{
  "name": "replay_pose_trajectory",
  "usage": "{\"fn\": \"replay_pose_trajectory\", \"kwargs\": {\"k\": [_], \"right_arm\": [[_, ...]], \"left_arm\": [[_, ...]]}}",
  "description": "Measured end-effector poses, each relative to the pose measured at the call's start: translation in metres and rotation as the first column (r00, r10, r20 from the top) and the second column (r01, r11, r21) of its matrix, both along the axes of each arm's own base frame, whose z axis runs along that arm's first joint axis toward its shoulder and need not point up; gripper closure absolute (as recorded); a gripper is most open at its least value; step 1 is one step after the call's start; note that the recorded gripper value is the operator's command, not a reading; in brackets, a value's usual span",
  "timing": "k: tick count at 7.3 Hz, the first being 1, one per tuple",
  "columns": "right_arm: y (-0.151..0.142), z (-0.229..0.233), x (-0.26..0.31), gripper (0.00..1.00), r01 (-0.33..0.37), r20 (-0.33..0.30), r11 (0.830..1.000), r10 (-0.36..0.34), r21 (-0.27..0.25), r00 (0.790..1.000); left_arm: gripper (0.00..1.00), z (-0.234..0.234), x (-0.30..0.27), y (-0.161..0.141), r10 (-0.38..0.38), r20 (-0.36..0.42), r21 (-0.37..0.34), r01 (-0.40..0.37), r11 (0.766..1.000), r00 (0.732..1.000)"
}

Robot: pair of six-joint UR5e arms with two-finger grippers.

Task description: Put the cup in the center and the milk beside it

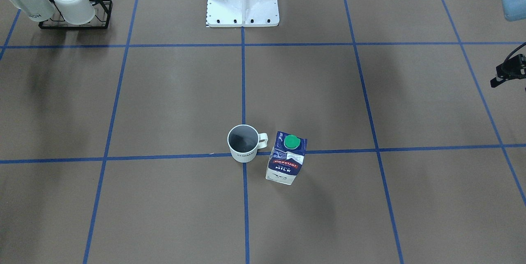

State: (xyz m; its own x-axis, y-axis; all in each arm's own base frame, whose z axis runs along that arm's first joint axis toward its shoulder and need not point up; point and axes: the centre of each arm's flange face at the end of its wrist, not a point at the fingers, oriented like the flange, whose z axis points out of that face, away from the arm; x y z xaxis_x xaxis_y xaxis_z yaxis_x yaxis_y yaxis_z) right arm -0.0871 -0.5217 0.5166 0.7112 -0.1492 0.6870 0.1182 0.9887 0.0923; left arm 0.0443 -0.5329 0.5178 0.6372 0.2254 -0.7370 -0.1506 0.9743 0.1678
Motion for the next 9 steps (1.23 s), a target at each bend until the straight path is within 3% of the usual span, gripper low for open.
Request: {"fn": "replay_pose_trajectory", "kwargs": {"k": [3,6,9], "right_arm": [[0.001,0.008,0.001,0.0,-0.002,-0.007,1.0,0.002,-0.015,1.0],[0.001,0.012,0.003,0.0,-0.01,-0.008,1.0,0.009,-0.025,1.0],[0.001,0.008,0.004,0.0,-0.017,-0.007,1.0,0.017,-0.022,1.0]], "left_arm": [[0.02,0.002,0.001,-0.002,0.001,0.006,0.0,-0.001,1.0,1.0],[0.02,0.015,-0.006,-0.008,-0.023,0.114,0.013,0.021,1.0,0.993],[0.02,0.017,-0.008,-0.009,-0.031,0.141,0.021,0.028,0.999,0.99]]}}
